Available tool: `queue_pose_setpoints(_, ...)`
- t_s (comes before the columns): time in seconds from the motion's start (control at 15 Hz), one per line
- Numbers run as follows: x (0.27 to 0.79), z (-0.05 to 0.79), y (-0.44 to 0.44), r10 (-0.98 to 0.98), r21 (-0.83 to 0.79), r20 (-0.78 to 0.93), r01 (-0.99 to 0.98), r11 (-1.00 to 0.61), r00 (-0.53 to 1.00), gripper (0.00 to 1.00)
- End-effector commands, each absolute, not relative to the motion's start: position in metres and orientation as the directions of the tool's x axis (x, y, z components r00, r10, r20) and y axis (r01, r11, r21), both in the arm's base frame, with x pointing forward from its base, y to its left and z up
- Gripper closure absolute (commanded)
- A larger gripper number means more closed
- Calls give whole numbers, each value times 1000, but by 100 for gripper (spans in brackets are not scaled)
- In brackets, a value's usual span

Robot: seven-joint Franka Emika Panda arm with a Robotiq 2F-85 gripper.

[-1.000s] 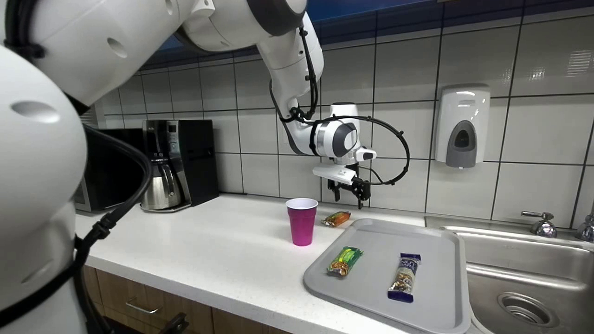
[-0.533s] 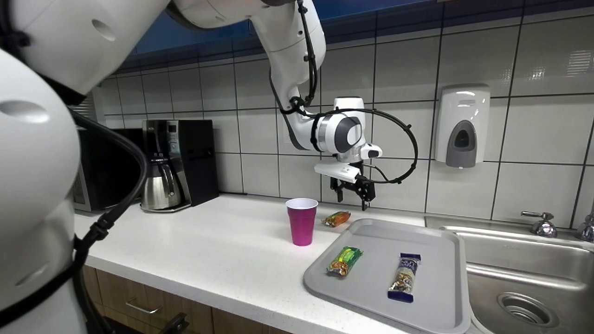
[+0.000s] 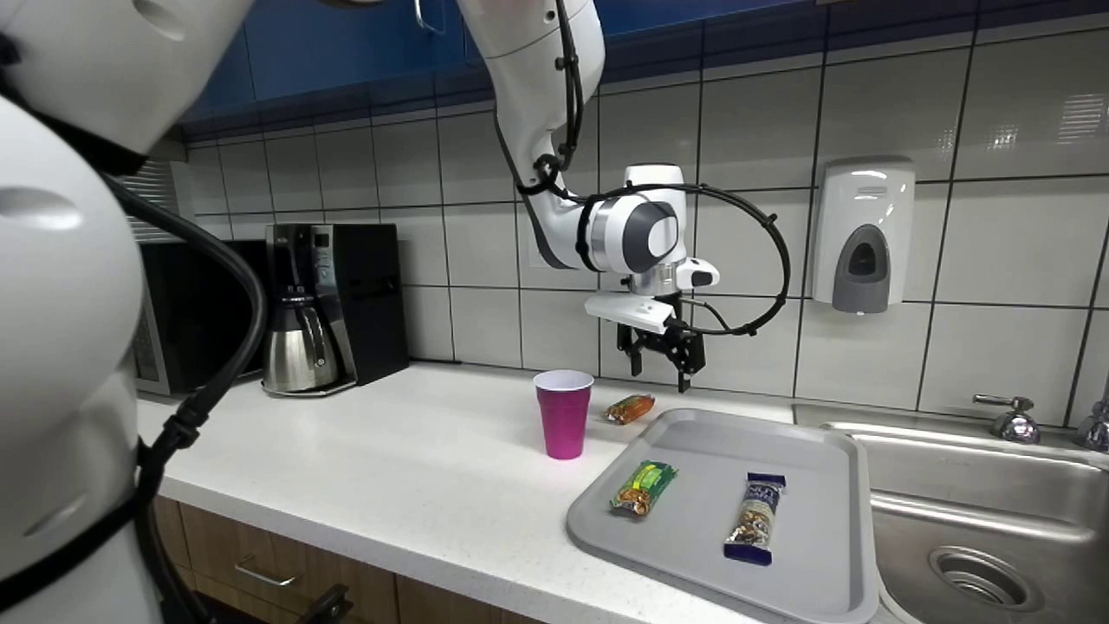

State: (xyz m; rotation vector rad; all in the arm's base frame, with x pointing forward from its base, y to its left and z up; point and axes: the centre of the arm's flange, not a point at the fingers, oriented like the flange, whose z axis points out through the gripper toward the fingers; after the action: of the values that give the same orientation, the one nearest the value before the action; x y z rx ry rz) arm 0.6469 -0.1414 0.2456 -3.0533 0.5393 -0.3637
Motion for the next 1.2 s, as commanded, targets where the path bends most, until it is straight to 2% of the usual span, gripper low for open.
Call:
queue_pose_setpoints(0.0, 616, 261, -143, -345, -63, 203, -340, -938, 916, 0)
queue_pose_setpoints(0.6, 581, 262, -166, -356, -46, 150, -353, -935, 922, 0)
queue_pose_setpoints(1.13, 560, 268, -180, -268, -40, 71, -266, -963, 961, 0)
